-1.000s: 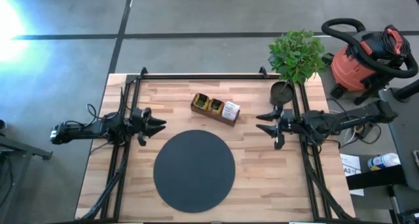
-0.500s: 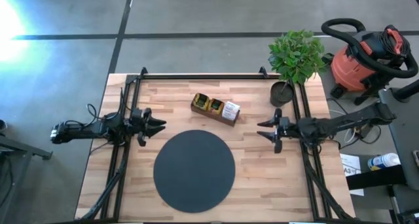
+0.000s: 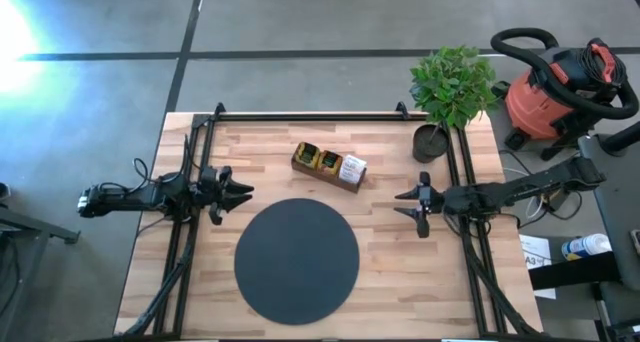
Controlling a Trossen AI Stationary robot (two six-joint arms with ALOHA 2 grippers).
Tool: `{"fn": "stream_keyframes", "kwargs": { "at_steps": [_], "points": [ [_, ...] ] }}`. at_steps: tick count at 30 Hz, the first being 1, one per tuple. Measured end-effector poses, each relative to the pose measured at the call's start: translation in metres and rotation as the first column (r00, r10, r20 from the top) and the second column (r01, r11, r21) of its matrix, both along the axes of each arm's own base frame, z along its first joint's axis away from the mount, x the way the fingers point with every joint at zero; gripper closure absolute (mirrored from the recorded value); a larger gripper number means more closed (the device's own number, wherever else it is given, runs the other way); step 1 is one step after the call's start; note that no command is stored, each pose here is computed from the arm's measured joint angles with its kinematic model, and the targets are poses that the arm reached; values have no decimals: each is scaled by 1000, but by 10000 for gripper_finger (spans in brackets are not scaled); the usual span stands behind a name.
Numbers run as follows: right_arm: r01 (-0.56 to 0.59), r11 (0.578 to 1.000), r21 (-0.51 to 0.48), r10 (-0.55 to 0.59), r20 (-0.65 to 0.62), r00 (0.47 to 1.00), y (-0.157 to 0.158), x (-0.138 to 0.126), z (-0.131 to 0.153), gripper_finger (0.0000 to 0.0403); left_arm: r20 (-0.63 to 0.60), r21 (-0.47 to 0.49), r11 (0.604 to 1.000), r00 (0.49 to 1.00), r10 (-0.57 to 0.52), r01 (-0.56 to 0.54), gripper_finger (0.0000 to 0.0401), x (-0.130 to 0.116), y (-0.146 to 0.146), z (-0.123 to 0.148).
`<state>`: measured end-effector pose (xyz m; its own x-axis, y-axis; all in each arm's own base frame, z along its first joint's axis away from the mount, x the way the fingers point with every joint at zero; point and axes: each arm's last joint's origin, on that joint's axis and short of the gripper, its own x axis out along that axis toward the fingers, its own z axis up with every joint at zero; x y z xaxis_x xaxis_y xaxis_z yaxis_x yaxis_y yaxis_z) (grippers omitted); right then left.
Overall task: Pick & Place Tea
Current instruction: Return to Home Position
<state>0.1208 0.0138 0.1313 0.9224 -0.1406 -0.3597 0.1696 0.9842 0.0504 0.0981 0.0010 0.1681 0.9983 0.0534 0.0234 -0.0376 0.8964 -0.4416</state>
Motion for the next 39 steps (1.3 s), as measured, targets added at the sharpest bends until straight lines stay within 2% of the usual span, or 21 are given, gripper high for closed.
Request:
{"fn": "stream_keyframes", "kwargs": {
  "at_steps": [3,8,15,18,21,22,24,27,29,34,39],
  "points": [
    [0,1000,3,0,16,1000,0,-1,2,234,0,0,1000,1000,0,0,272,0,0,0],
    [-2,1000,26,-2,138,990,-1,-5,14,234,0,0,1000,1000,-1,1,272,0,0,0],
    [-1,998,63,-20,335,942,-4,-15,33,234,0,0,1000,1000,-1,1,272,0,0,0],
    [27,999,25,-34,368,929,-8,-19,36,234,-1,0,1000,1000,-1,1,272,0,0,0],
    [51,998,43,-64,424,903,-13,-23,41,234,-2,0,1000,1000,-1,1,272,0,0,0],
    [37,999,38,-50,443,895,-14,-24,43,234,-2,0,1000,1000,-1,1,272,0,0,0],
    [-53,998,-43,67,455,888,-14,-24,45,234,-3,0,1000,1000,-1,1,272,0,0,0],
    [-241,942,-235,324,434,841,-11,-25,46,234,-5,0,1000,1000,-1,1,272,0,0,-1],
    [-311,911,-270,402,418,815,-9,-25,46,234,-6,0,1000,1000,-2,2,272,0,0,-1],
    [-325,922,-211,384,375,844,-9,-25,40,234,-9,0,1000,1000,-2,2,272,1,0,-1],
    [-322,935,-150,355,386,852,-10,-24,40,234,-9,0,1000,1000,-2,2,272,1,0,-1]
  ]
}}
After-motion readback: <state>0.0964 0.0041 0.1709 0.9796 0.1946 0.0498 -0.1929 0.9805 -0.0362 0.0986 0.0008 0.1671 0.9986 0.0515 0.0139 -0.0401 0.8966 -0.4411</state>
